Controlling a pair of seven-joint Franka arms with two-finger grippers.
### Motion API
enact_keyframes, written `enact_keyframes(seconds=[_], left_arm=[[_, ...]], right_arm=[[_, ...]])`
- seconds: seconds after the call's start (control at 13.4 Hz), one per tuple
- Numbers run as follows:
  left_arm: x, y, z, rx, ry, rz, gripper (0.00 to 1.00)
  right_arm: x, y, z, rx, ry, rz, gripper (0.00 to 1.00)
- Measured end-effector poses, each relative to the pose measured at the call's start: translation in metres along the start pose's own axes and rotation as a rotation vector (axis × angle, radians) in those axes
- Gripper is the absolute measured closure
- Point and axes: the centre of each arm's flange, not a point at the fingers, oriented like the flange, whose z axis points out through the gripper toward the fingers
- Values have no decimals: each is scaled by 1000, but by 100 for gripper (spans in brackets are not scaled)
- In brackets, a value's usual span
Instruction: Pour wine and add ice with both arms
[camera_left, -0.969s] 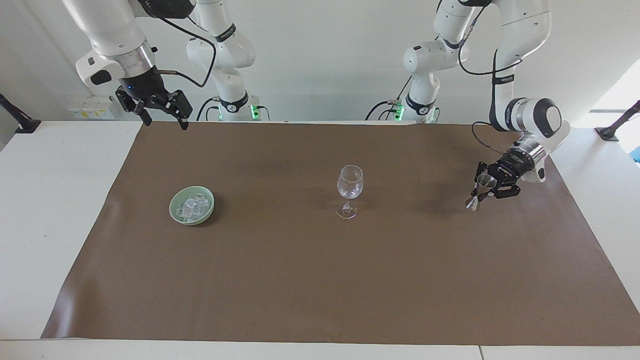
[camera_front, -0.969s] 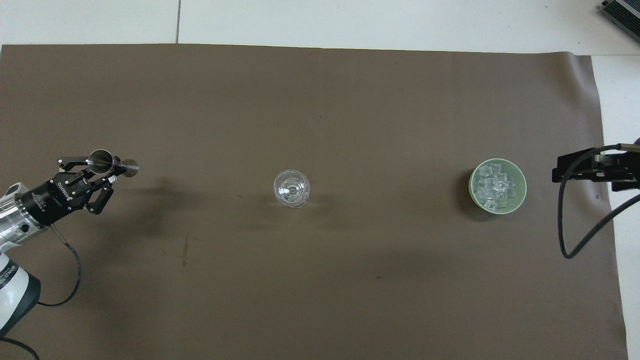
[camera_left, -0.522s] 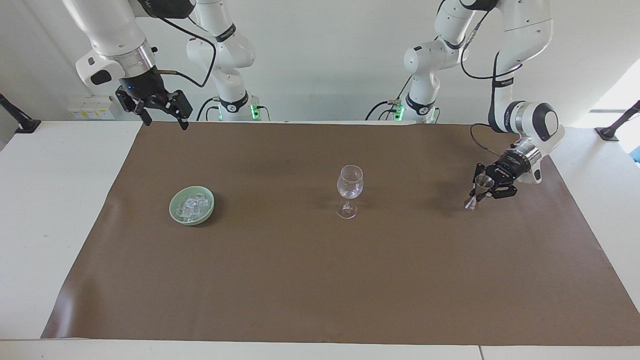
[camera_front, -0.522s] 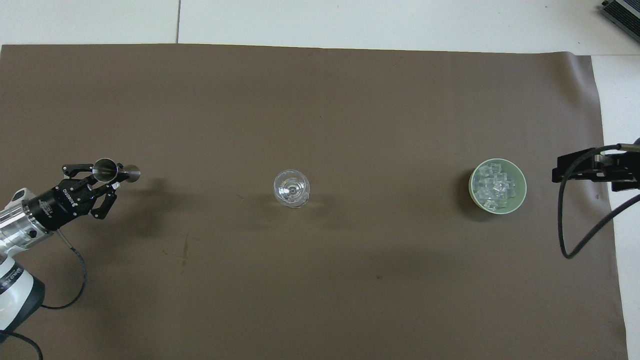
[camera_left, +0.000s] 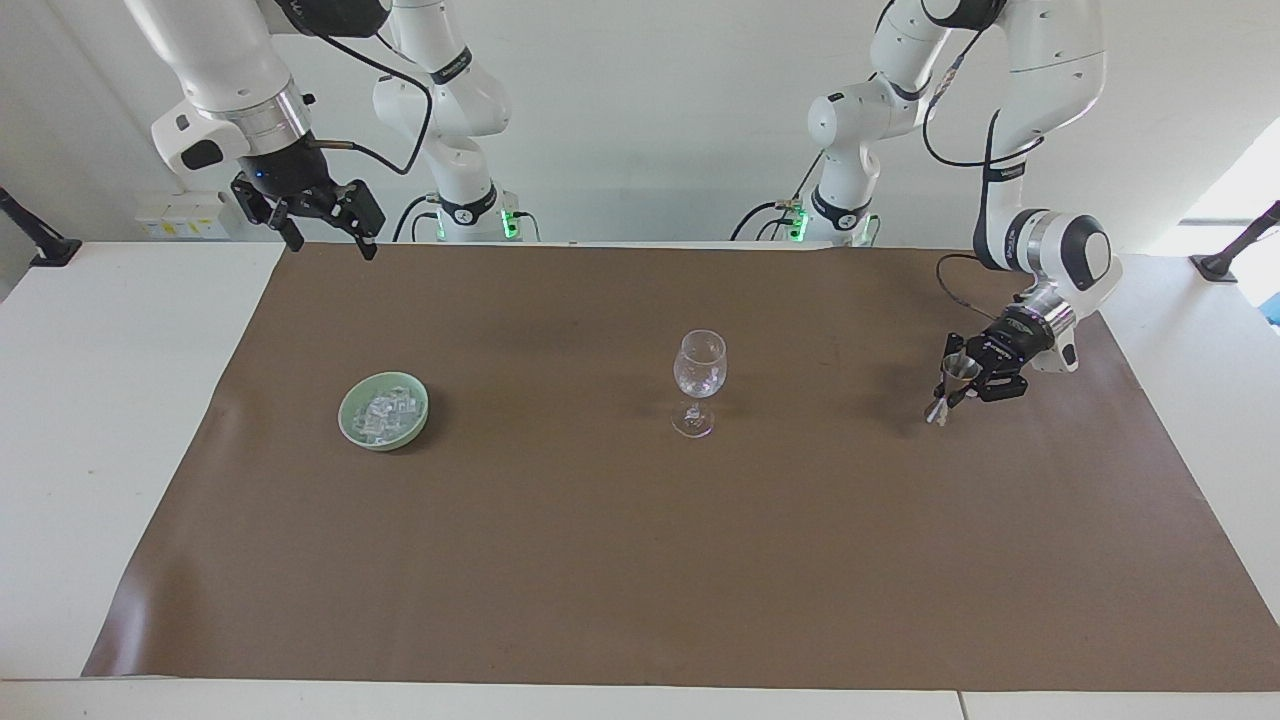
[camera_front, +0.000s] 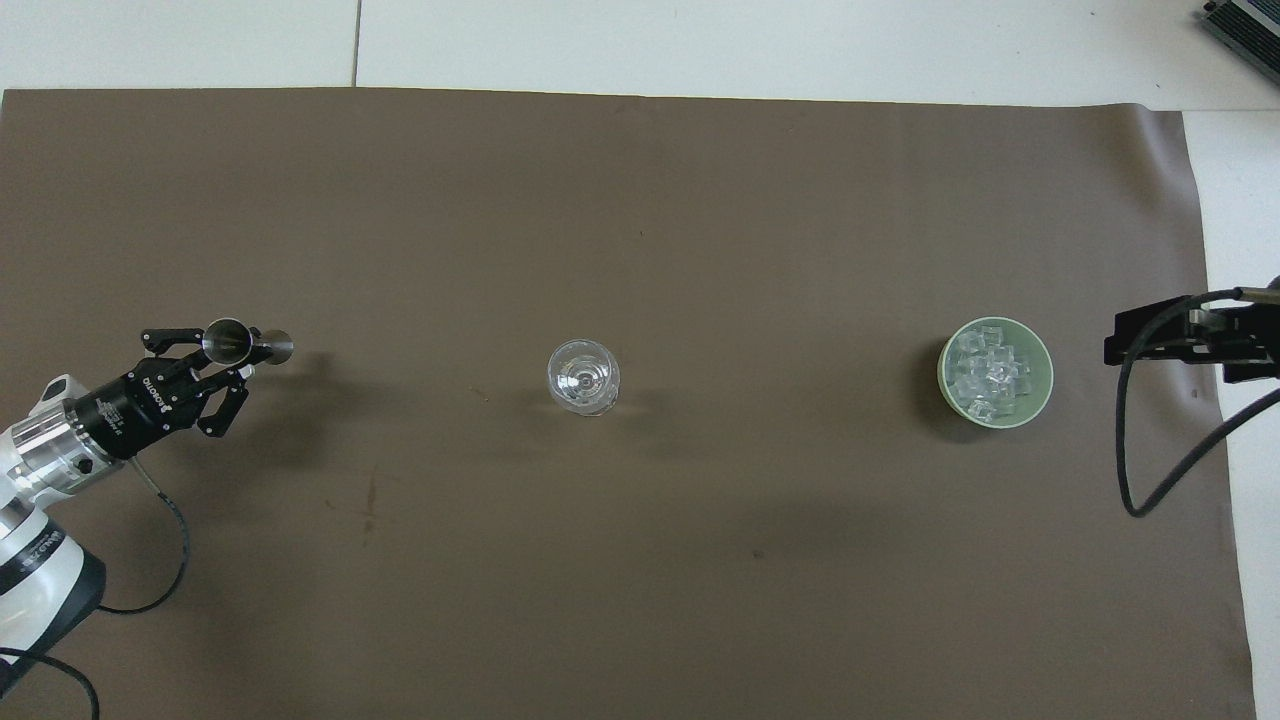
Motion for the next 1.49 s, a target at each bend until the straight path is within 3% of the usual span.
enact_keyframes(seconds=[1.04,1.49], left_arm=[[43,-13,7,3,66,-46,78],[43,-11,5,-6,69,-45,12]], right_arm=[[0,0,0,0,0,0,0],[0,0,0,0,0,0,0]])
